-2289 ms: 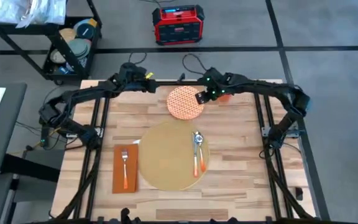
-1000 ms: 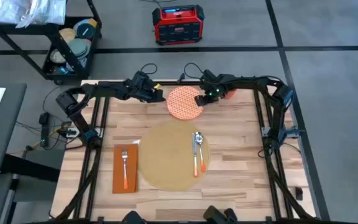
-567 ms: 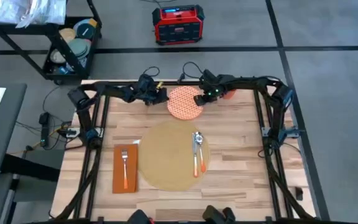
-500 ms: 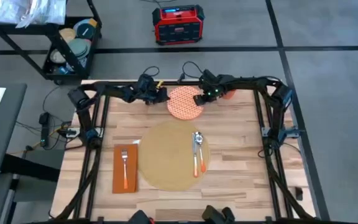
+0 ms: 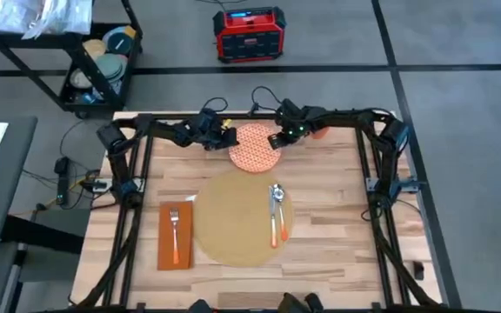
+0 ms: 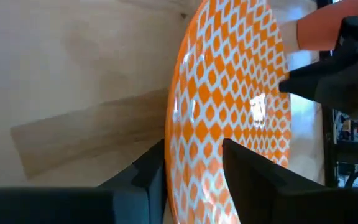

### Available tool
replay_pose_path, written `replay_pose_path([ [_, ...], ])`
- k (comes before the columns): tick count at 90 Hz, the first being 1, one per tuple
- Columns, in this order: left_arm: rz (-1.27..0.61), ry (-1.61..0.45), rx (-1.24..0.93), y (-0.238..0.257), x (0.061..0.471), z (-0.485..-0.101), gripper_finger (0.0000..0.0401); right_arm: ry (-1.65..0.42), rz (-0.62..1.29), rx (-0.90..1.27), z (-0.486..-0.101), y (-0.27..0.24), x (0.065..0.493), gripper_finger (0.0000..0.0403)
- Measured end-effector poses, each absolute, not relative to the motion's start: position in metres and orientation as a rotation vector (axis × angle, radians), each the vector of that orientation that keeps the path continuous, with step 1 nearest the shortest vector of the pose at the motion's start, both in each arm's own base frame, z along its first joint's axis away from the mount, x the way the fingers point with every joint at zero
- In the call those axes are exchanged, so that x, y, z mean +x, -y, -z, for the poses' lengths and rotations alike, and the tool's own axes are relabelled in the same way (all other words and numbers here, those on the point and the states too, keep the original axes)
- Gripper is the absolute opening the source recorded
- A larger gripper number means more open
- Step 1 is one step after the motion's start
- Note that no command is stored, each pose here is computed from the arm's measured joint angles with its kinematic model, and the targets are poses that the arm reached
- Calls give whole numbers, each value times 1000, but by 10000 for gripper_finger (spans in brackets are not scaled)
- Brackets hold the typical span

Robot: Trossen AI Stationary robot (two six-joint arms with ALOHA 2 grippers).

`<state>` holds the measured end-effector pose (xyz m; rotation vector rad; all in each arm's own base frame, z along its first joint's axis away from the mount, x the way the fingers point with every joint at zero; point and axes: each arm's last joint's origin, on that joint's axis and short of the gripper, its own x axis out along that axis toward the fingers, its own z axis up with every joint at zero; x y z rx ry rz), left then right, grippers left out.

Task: Set table place
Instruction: Put the orange plate on top of the brown placemat to the left of the orange table knife

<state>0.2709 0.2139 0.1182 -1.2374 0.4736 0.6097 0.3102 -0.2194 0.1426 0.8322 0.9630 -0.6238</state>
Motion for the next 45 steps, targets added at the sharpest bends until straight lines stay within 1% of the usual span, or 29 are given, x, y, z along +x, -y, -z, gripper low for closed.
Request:
replay_pose_path([
  [10, -602, -482, -1258, -213, 271, -118, 31, -967, 597, 832, -143, 219, 311, 1],
  [14, -580, -476, -1273, -213, 271, -119, 16, -974, 594, 835, -142, 218, 310, 1],
  [30, -549, -472, -1312, -213, 272, -121, 8, -983, 567, 816, -145, 214, 314, 1],
  [45, -521, -447, -1342, -212, 275, -124, 3, -1034, 534, 762, -156, 206, 324, 1],
])
